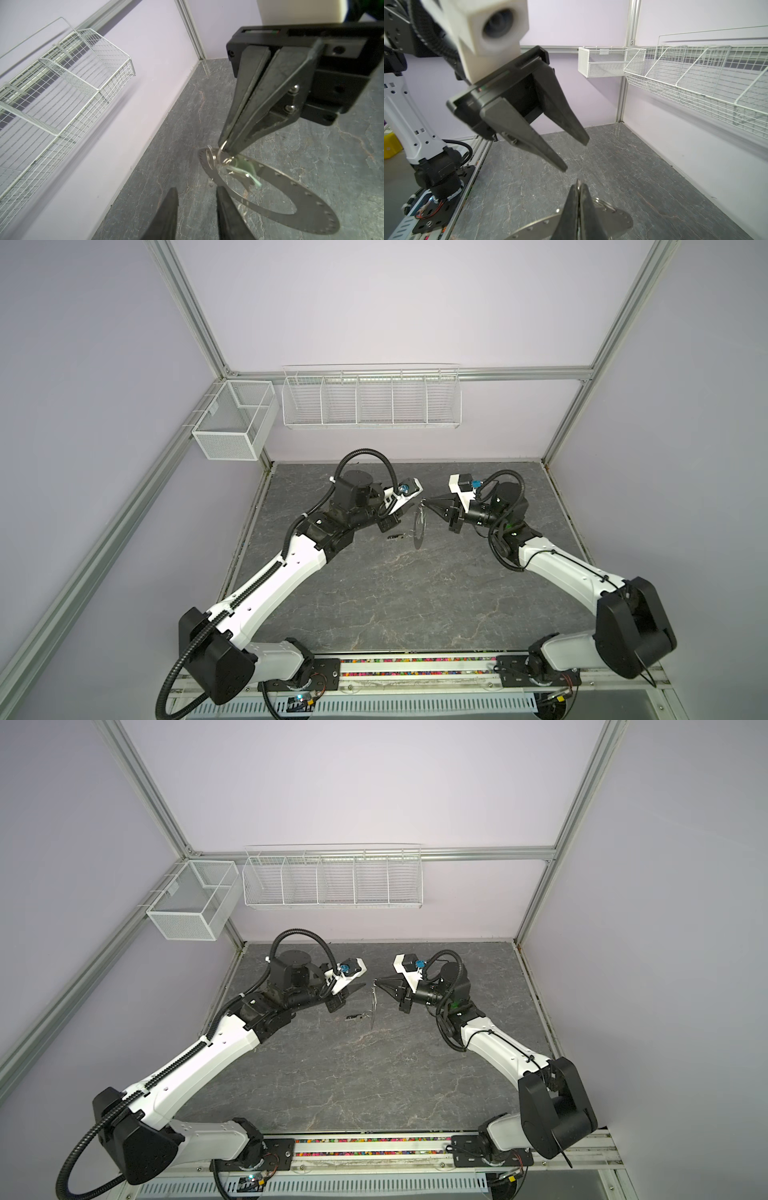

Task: Attach keys to a key ring
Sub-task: Insert the key into the keyring.

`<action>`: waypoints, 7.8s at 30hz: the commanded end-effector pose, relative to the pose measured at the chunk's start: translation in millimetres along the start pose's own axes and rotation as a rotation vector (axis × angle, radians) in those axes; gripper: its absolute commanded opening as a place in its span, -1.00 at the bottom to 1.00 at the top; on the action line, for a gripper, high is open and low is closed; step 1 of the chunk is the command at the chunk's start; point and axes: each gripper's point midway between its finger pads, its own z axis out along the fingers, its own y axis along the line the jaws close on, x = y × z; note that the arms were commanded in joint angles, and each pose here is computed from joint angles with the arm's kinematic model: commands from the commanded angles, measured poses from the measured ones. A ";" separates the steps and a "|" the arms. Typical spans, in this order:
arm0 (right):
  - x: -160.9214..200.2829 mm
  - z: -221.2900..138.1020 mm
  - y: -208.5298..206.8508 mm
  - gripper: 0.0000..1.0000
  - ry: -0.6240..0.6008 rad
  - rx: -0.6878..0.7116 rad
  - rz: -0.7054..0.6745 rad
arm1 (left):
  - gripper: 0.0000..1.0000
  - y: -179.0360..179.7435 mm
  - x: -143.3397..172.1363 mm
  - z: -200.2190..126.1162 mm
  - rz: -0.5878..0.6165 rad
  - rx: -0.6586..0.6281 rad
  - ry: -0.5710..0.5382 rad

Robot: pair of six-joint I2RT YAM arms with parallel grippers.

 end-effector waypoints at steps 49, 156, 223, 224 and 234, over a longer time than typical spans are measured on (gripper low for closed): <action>3.9 -29.2 19.3 -0.35 0.213 0.127 -0.478 | -1.00 -43.5 1.5 12.0 -0.073 0.305 0.321; 4.8 2.4 40.6 -0.86 0.072 0.008 -0.196 | -0.18 -50.7 11.9 -17.9 0.045 0.297 0.190; -41.5 -1.1 0.3 -0.86 -0.170 0.284 -0.137 | -1.00 -24.4 -10.8 22.1 -0.238 0.082 -0.067; -41.1 -1.2 0.4 -0.86 -0.171 0.285 -0.138 | -1.00 -25.9 -10.0 23.2 -0.232 0.092 -0.061; -29.3 -1.0 11.2 -0.86 -0.105 0.205 -0.182 | -1.00 -26.2 -5.7 19.3 -0.143 0.107 0.017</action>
